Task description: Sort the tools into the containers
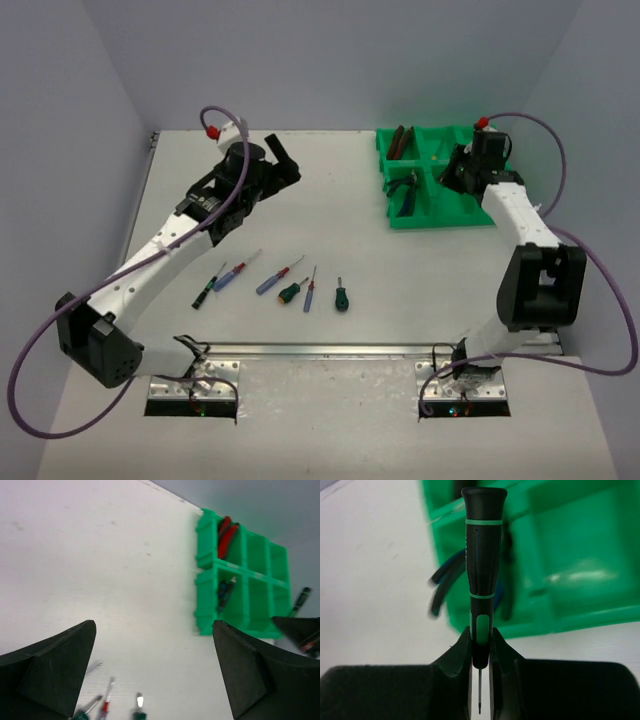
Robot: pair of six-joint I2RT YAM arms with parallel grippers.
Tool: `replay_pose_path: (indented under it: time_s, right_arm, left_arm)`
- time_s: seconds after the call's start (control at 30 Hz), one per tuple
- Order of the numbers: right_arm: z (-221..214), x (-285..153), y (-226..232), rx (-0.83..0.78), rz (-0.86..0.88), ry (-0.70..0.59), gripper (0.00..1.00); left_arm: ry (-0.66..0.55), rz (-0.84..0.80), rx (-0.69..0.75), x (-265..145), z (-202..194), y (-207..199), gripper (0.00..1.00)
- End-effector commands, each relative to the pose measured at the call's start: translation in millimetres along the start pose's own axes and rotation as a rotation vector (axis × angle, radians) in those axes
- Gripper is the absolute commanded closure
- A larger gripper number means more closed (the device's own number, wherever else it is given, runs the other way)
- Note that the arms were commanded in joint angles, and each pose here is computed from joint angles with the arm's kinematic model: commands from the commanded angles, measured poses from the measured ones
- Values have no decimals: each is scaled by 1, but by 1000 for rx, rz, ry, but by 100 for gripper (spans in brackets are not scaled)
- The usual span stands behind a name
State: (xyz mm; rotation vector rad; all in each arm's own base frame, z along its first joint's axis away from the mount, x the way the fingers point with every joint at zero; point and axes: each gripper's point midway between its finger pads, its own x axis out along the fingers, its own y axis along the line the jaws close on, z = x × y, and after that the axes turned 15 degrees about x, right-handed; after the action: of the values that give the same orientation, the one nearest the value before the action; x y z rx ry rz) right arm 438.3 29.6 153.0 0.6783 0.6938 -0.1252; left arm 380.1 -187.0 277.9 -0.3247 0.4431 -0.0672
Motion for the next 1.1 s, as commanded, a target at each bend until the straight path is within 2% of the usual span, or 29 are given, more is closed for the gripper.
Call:
replay_pose_path:
  time_s: [0.0, 0.13, 0.23, 0.3, 0.53, 0.6, 0.67, 0.7, 0.9, 1.03, 1.07]
  right_arm:
    - [75, 26, -70, -7, -317, -126, 100]
    - [116, 68, -83, -39, -361, -128, 100]
    - [152, 95, -87, -108, -405, -164, 100]
    - [173, 104, -88, -130, -426, -204, 100]
    - [195, 132, -94, -168, -408, -247, 99]
    - [202, 136, -96, -176, -404, -268, 91]
    - [205, 138, -95, -170, -378, -268, 88]
    - [205, 138, -95, -170, -374, -268, 84]
    - [206, 137, -101, -158, -399, -280, 36]
    - [204, 133, -96, -141, -381, -264, 24]
    - [201, 131, -90, -125, -356, -249, 16]
  left_arm:
    - [94, 135, 216, -47, -20, 56, 0]
    - [96, 86, 291, -81, -32, 72, 0]
    - [60, 144, 344, -107, -28, 97, 0]
    - [23, 183, 326, -117, -25, 110, 0]
    - [4, 220, 303, -113, -49, 128, 0]
    - [31, 197, 305, -105, -62, 126, 0]
    - [72, 203, 316, -99, -76, 129, 0]
    - [77, 204, 318, -97, -76, 129, 0]
    - [82, 193, 322, -96, -78, 127, 0]
    - [80, 217, 320, -95, -77, 130, 0]
    - [81, 231, 319, -94, -77, 132, 0]
